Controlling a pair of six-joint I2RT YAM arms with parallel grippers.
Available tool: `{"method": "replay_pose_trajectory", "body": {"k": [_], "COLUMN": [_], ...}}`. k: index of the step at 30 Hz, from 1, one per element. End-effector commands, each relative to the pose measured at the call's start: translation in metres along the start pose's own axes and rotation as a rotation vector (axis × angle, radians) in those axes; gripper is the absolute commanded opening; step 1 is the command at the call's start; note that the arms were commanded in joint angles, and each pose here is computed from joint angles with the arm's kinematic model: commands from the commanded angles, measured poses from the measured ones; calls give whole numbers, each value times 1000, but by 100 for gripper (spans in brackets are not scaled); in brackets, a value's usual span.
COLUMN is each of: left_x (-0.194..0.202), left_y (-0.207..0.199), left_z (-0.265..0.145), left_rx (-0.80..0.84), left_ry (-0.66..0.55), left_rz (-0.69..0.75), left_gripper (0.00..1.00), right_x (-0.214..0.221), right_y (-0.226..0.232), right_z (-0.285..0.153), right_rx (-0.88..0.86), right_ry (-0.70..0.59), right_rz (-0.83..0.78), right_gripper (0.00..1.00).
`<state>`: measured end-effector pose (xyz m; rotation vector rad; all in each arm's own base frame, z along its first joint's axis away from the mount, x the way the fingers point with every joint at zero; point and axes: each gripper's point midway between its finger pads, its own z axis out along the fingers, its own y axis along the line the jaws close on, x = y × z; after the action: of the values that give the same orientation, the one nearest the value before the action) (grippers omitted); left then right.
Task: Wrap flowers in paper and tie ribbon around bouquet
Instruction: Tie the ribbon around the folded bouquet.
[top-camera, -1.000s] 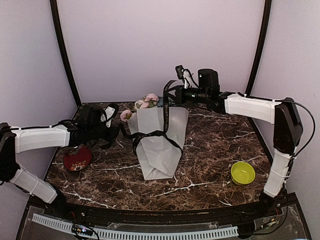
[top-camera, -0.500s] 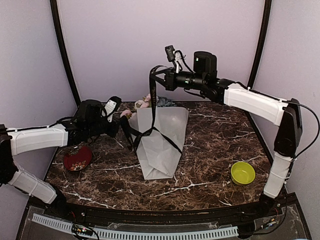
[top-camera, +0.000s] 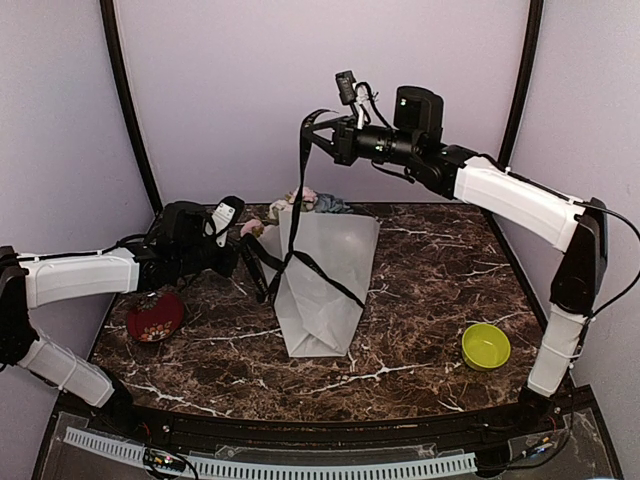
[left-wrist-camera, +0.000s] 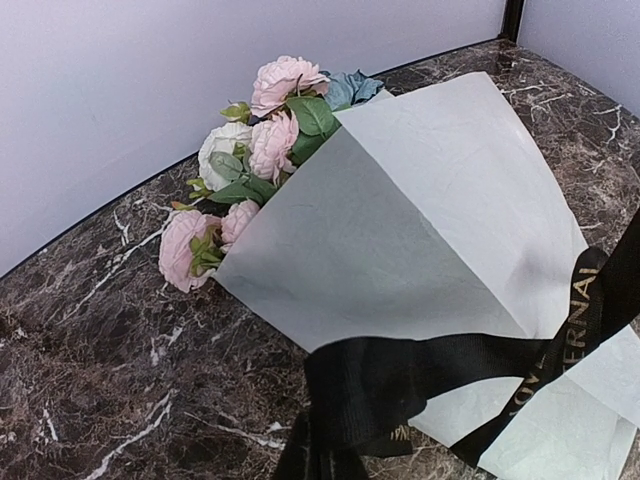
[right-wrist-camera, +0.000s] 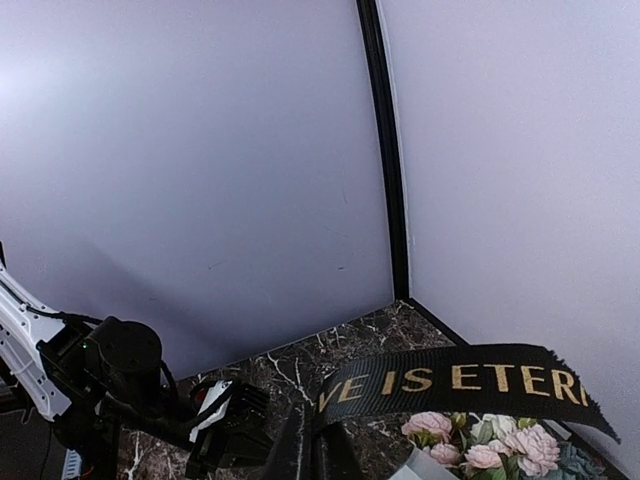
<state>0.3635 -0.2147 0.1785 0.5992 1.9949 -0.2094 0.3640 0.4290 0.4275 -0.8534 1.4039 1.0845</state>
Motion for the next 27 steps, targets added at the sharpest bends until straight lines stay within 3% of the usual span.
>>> {"method": "replay_pose_trajectory", "body": {"k": [1,27], "left_x": [-8,-12], "left_y": [4,6], "left_z": [-5,-2], "left_rx": [-16,-27], "left_ry": [-19,-22], "left_rz": [17,31], "left_gripper": [0,0], "right_x": [-3,12], "right_y": [1,-16], "right_z": [4,7], "right_rx": [-9,35], "right_ry": [-16,18], "right_rz": [-10,14], "right_gripper": [0,0]}}
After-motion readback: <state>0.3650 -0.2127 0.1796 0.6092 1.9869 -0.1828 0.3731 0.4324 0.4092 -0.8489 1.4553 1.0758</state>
